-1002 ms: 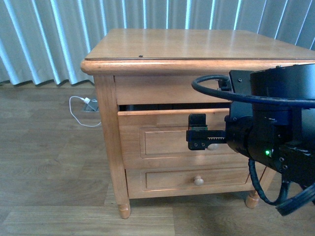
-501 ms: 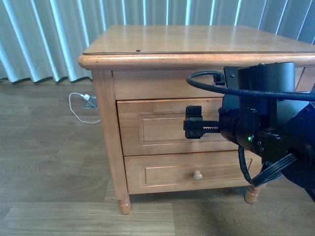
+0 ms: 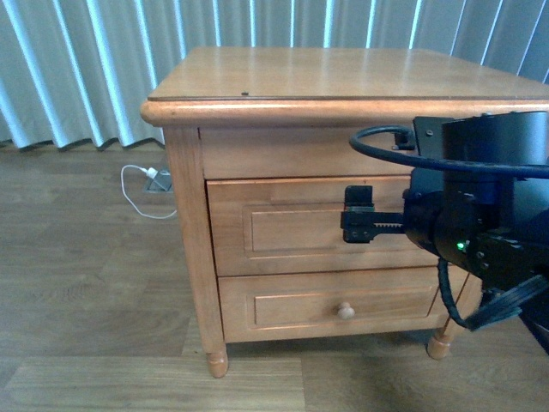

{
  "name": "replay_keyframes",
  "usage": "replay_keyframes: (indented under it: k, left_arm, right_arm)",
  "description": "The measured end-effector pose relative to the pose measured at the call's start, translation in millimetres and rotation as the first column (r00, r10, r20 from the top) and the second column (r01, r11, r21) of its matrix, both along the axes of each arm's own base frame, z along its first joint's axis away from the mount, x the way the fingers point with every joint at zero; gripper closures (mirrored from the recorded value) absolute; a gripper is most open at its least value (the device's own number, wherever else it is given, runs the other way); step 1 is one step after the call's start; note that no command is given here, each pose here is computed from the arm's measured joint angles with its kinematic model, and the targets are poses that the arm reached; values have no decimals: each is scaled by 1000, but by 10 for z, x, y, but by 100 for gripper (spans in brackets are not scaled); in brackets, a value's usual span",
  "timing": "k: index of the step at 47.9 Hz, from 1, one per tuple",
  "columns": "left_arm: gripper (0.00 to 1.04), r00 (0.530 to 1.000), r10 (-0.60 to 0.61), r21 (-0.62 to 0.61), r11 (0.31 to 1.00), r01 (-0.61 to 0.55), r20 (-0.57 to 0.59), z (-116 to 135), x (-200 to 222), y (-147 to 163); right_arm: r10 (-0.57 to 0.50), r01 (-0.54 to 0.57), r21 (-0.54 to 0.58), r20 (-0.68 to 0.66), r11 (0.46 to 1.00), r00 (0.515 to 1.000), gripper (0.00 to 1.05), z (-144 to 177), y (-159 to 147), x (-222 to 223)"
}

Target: Put charger into drawer

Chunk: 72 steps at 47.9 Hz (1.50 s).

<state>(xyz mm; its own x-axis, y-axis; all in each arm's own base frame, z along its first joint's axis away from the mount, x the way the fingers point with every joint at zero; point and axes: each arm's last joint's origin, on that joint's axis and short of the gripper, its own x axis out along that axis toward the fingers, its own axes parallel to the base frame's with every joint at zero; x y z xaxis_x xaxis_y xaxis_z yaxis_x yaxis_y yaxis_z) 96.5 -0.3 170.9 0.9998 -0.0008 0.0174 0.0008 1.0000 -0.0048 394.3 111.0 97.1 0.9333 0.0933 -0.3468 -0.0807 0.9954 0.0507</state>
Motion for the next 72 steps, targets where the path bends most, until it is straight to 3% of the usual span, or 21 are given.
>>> replay_keyframes:
  k: [29, 47, 59, 66, 72]
  left_arm:
    - [6, 1000, 0, 0, 1000, 0, 0, 0, 0, 0]
    - [6, 1000, 0, 0, 1000, 0, 0, 0, 0, 0]
    - [6, 1000, 0, 0, 1000, 0, 0, 0, 0, 0]
    - [6, 1000, 0, 0, 1000, 0, 0, 0, 0, 0]
    - [6, 1000, 0, 0, 1000, 0, 0, 0, 0, 0]
  right_arm:
    - [102, -106, 99, 36, 989, 994, 9, 988, -490, -1416]
    - [103, -115, 129, 96, 985, 990, 9, 1206, -817, -2425]
    - [81, -98, 128, 128, 987, 988, 9, 1239, -867, -2519]
    - [-79, 73, 33, 321, 997, 944, 29, 1157, -912, -2560]
    - [-86, 90, 2, 346, 996, 934, 50, 1064, -961, -2620]
